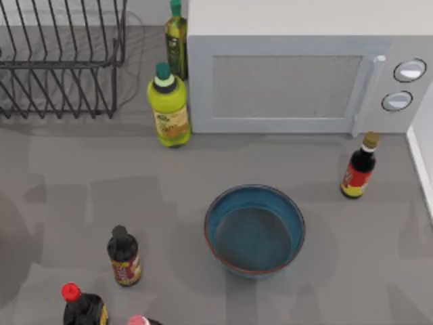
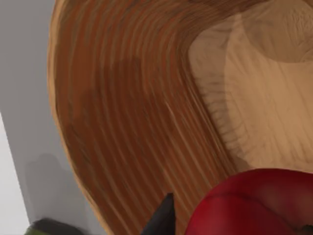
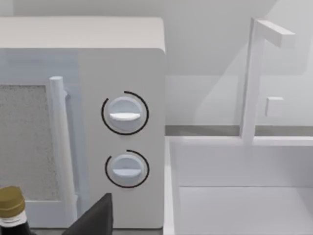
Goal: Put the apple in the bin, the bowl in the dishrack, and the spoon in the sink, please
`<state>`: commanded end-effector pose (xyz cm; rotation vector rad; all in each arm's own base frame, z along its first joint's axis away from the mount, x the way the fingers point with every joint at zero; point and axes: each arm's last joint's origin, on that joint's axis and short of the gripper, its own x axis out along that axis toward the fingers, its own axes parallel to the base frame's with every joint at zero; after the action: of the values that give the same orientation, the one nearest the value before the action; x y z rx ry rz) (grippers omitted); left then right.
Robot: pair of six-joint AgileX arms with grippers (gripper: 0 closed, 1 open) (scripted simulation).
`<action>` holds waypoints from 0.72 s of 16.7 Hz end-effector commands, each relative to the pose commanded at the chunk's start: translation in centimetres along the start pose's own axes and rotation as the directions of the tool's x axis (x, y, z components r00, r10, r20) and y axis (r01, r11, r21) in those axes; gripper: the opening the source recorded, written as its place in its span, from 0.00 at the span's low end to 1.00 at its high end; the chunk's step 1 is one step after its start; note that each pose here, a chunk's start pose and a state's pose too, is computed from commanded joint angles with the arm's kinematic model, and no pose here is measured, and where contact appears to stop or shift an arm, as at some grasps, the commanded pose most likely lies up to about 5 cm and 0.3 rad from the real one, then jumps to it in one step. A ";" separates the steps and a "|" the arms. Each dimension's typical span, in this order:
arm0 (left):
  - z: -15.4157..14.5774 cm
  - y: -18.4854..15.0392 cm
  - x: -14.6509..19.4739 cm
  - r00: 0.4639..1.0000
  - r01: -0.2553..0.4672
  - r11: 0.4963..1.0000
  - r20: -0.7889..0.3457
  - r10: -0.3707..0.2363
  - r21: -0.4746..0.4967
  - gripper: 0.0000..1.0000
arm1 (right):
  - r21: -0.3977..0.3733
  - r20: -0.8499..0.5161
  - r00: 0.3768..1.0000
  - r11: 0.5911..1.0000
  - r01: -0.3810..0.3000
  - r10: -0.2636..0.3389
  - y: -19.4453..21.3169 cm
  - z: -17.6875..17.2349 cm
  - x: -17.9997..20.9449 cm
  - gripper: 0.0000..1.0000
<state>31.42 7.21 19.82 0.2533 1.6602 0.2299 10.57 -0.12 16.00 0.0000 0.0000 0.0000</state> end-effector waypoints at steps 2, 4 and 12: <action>0.0 0.0 0.0 1.000 0.000 1.000 0.000 0.000 0.000 0.00 | 0.000 0.000 1.000 1.000 0.000 0.000 0.0 0.0 0.0 1.00; 0.0 0.0 0.0 1.000 0.000 1.000 0.000 0.000 0.000 0.15 | 0.000 0.000 1.000 1.000 0.000 0.000 0.0 0.0 0.0 1.00; 0.0 0.0 0.0 1.000 0.000 1.000 0.000 0.000 0.000 0.75 | 0.000 0.000 1.000 1.000 0.000 0.000 0.0 0.0 0.0 1.00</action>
<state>31.42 7.21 19.82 0.2533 1.6602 0.2299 10.57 -0.12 16.00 0.0000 0.0000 0.0000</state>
